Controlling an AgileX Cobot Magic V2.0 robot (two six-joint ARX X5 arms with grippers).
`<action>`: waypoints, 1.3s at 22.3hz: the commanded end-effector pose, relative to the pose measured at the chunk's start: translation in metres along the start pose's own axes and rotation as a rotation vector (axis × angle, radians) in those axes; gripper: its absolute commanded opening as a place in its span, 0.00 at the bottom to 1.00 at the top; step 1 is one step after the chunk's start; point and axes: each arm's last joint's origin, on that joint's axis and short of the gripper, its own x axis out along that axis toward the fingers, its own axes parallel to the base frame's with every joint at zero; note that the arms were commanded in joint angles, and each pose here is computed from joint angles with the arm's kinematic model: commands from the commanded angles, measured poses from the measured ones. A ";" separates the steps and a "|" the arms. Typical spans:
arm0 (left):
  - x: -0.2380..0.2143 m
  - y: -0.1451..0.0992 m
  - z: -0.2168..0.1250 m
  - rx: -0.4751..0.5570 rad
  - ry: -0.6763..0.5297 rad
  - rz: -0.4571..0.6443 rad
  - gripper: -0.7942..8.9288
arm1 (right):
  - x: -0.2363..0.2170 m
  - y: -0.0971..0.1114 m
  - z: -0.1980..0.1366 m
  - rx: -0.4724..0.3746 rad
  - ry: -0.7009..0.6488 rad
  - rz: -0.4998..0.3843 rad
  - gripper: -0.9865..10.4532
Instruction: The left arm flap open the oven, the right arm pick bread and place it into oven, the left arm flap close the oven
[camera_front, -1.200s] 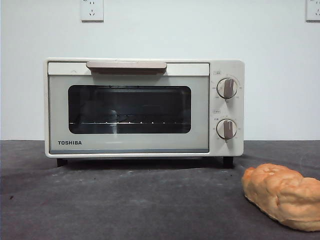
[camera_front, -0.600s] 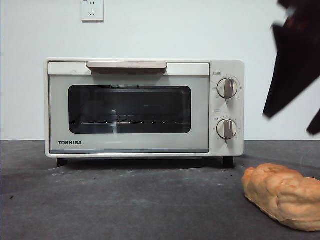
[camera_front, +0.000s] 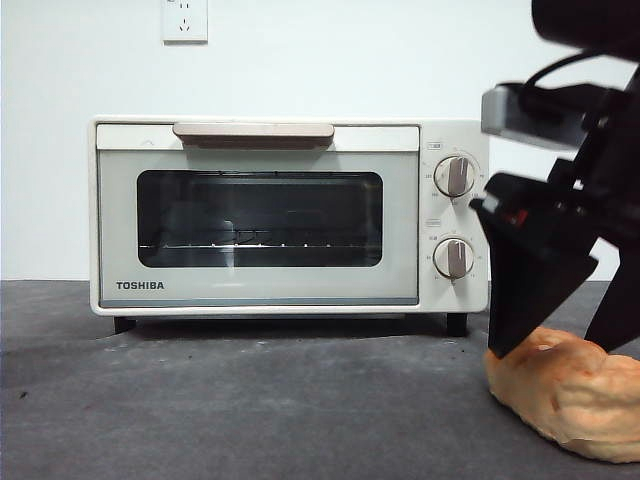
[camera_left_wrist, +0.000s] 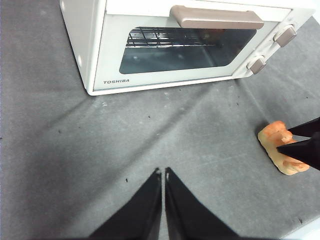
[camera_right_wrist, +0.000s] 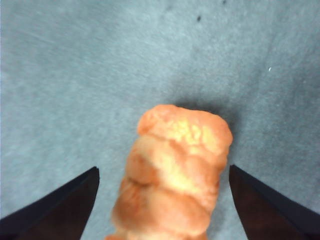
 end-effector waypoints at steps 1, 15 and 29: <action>-0.004 -0.002 0.004 0.024 -0.019 -0.006 0.10 | 0.006 0.003 0.002 0.020 0.006 -0.001 0.45; -0.003 -0.003 0.007 0.037 -0.042 -0.019 0.10 | 0.007 0.004 0.004 0.026 0.000 0.006 0.24; 0.058 -0.015 0.074 0.053 -0.150 -0.205 0.10 | -0.077 0.004 0.005 0.026 -0.218 0.084 0.24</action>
